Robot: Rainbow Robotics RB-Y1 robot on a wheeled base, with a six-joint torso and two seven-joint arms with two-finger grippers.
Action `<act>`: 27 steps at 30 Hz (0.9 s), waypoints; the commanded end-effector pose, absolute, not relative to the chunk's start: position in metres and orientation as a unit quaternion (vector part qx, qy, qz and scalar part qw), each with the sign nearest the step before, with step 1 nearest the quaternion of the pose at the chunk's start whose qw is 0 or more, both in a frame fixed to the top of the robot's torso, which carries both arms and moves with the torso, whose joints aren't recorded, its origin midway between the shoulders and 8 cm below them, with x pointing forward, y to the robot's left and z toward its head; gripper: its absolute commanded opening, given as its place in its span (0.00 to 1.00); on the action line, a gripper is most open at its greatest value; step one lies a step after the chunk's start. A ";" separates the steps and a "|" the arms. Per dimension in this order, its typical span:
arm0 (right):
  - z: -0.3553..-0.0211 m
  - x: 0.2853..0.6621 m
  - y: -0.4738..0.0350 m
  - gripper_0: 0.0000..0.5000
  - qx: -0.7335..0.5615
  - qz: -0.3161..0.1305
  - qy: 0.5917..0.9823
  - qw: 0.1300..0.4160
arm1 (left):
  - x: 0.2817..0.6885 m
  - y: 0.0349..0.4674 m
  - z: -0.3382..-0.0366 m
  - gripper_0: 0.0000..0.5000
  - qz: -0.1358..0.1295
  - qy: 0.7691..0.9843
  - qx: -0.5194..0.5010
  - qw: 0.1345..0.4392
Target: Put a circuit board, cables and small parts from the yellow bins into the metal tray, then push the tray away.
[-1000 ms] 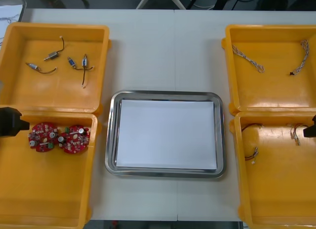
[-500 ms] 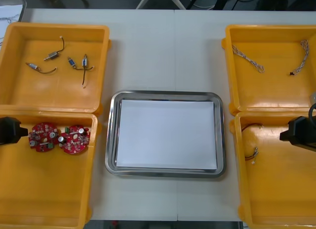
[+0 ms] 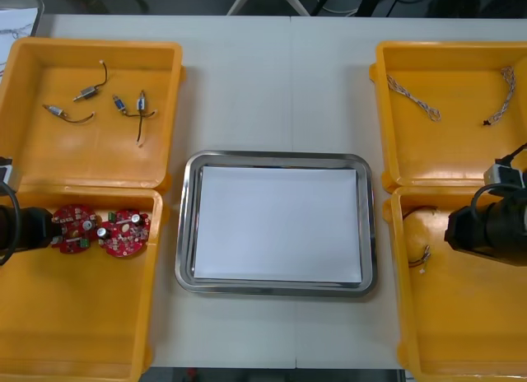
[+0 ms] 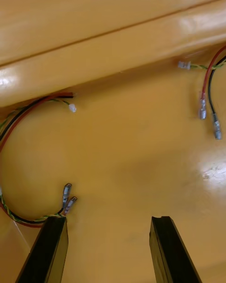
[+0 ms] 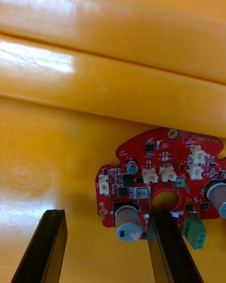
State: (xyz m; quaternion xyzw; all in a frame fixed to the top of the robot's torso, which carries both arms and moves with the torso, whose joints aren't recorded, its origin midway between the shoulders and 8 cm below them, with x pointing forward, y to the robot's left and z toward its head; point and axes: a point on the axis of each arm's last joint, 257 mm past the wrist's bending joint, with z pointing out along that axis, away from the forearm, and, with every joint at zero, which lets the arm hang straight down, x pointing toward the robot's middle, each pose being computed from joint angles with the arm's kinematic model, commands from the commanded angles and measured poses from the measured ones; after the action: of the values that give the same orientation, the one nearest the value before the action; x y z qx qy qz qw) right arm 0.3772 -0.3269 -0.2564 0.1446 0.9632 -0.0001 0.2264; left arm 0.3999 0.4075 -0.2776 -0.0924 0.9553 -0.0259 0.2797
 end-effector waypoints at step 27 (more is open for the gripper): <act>-0.307 0.386 -0.297 1.00 0.333 0.076 0.919 0.198 | 0.386 0.400 -0.304 0.00 -0.010 0.964 -0.053 0.262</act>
State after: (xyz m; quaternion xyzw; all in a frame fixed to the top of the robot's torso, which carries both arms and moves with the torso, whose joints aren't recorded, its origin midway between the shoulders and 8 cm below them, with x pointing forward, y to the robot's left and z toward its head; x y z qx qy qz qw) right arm 0.3893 -0.3075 -0.3014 0.3078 0.9274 0.0607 0.2038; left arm 0.3965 0.4043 -0.2939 -0.0817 0.9594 -0.0151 0.2694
